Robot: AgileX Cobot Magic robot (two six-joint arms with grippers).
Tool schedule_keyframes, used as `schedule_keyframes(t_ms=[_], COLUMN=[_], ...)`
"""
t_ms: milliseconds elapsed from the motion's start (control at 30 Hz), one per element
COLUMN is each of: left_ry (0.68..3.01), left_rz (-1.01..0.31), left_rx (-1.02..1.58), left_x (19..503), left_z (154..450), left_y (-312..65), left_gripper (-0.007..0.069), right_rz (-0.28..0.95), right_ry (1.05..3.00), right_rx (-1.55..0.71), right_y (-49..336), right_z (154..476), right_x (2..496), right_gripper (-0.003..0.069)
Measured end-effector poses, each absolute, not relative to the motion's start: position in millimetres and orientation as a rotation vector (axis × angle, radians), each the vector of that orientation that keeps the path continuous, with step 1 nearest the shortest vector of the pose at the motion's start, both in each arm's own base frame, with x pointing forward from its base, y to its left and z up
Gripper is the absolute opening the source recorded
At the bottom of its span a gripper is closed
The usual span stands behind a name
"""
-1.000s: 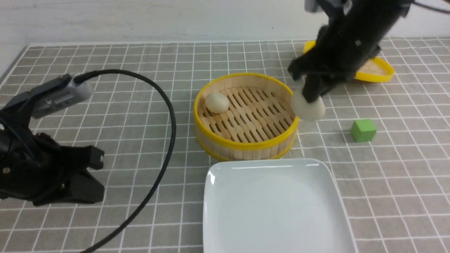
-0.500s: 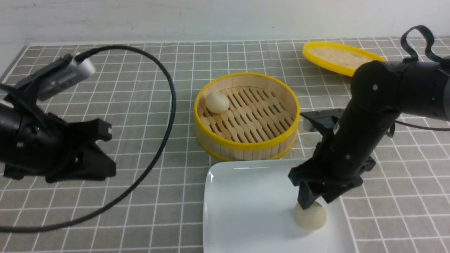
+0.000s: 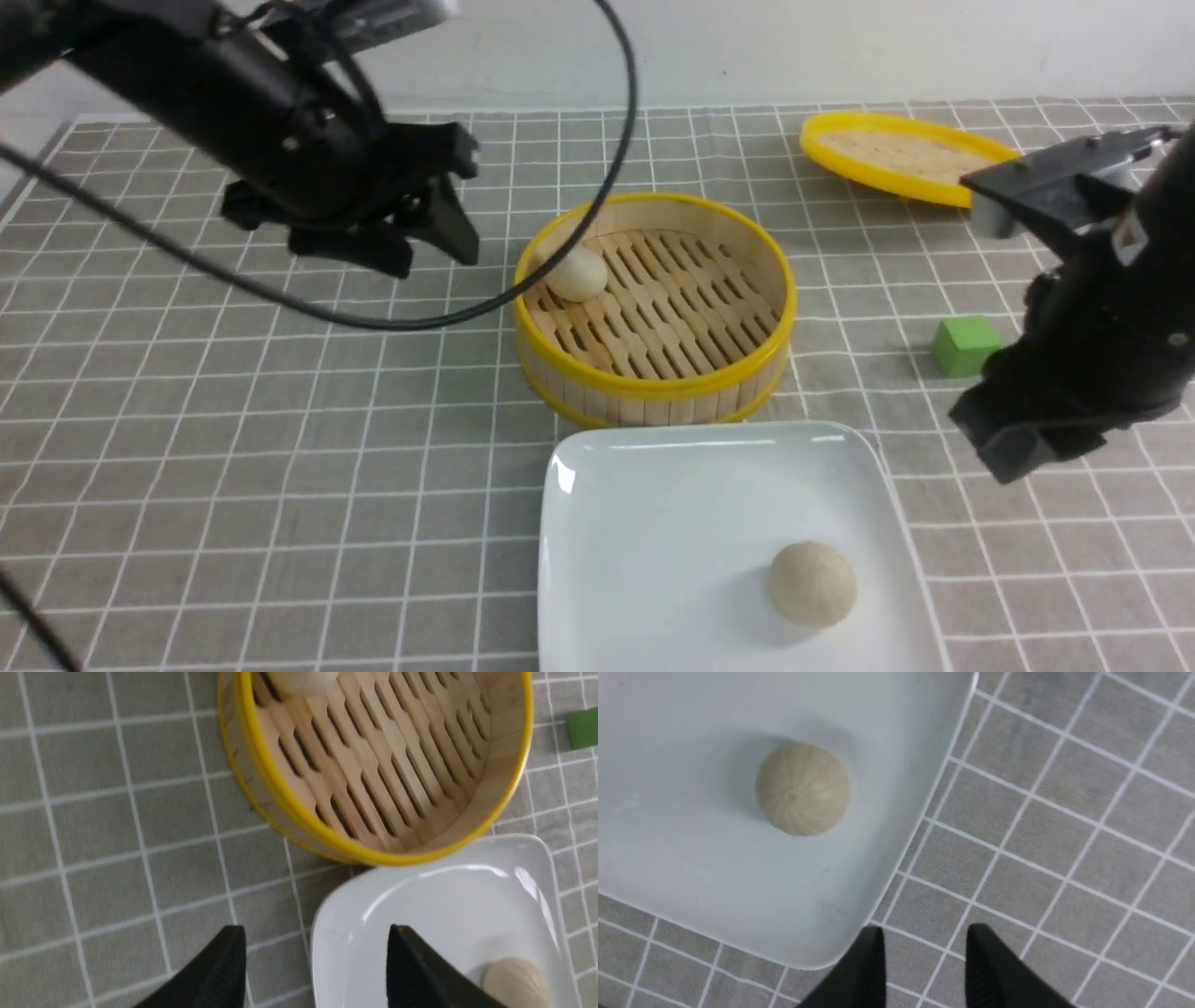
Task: Put the steamed buns into the plate on the grey tablecloth.
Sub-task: 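Reach into the bamboo steamer and grasp a bun with the left gripper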
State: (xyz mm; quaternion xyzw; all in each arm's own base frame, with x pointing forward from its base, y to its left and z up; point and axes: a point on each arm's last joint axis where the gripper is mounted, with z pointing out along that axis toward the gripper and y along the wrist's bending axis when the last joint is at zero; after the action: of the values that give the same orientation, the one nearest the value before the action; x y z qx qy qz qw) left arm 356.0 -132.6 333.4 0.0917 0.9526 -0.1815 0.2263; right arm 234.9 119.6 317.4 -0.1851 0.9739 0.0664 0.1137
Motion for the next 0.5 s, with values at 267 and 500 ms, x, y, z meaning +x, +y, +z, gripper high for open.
schedule_keyframes(t_ms=[267, 500], left_ry=[2.616, 2.642], left_rz=[-0.238, -0.149], left_rx=[0.407, 0.468], left_x=[419, 447], left_z=[303, 261], left_y=[-206, -244], left_gripper=[0.0423, 0.0423], right_rz=[0.192, 0.188], right_ry=[2.858, 2.855], right_rx=[-0.498, -0.497], right_y=[96, 83], right_z=[315, 303], right_x=[188, 162], right_gripper=[-0.0013, -0.0015])
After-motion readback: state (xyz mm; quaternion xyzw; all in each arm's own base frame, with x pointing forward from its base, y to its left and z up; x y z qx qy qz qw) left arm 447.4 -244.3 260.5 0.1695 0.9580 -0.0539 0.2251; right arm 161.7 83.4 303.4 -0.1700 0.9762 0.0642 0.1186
